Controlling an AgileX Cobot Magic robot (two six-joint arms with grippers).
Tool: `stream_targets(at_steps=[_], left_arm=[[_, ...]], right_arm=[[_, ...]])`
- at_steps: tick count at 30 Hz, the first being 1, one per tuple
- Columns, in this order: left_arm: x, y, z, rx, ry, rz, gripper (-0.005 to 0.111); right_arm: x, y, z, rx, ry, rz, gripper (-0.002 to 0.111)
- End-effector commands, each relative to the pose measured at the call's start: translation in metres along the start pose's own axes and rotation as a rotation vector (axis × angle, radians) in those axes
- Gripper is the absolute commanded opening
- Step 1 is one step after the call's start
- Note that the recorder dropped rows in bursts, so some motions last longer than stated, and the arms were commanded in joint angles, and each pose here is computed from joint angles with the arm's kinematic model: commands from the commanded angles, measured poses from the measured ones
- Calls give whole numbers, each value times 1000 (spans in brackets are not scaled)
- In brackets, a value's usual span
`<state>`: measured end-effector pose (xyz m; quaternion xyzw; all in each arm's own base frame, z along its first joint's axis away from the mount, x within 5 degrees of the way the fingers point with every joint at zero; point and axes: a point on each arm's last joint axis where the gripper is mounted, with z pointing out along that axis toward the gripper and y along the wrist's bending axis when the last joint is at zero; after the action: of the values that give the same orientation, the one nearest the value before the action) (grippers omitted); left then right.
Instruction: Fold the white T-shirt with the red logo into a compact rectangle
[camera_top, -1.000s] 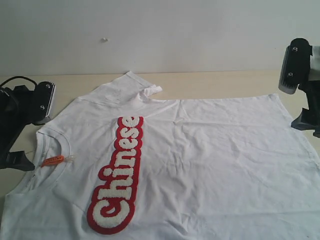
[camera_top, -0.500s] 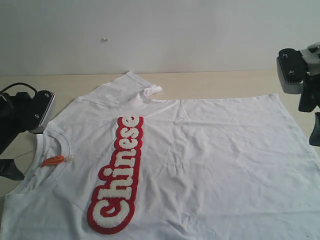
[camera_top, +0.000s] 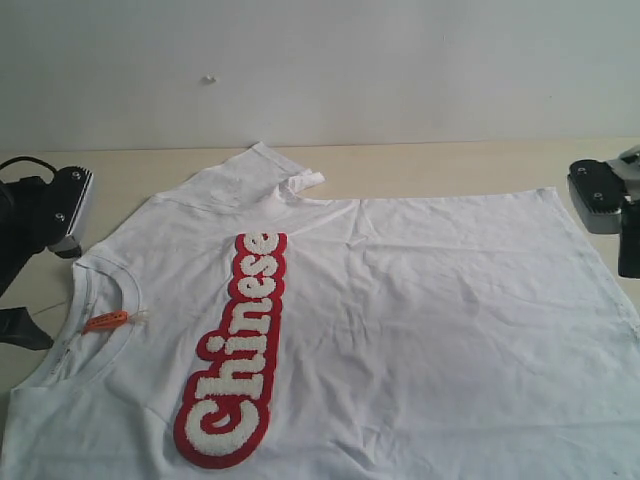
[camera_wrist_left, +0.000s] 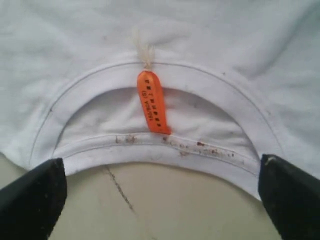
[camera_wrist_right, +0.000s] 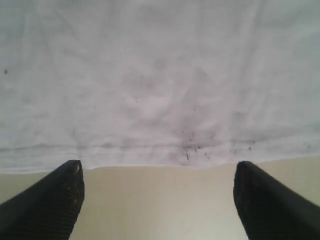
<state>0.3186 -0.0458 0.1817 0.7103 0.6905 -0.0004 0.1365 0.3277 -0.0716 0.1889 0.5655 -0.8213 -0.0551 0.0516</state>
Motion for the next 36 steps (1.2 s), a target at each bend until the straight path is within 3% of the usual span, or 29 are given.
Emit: stream_targets(at_steps=[1, 8, 13, 18, 32, 36], left_arm=[[-1, 2, 2, -25, -25, -3, 105], [2, 0, 18, 37, -23, -12, 105], [4, 4, 24, 9, -11, -5, 105], [7, 3, 37, 39, -7, 0, 105], [8, 8, 41, -5, 4, 45, 105], [8, 7, 41, 8, 1, 43, 105]], right_arm=[[13, -7, 5, 2, -7, -12, 79], [13, -21, 38, -39, 13, -28, 79], [14, -37, 43, 96, 40, -70, 79], [15, -44, 69, 55, 58, -82, 79], [13, -43, 35, 197, 27, -145, 79], [10, -47, 47, 183, -3, -132, 79]])
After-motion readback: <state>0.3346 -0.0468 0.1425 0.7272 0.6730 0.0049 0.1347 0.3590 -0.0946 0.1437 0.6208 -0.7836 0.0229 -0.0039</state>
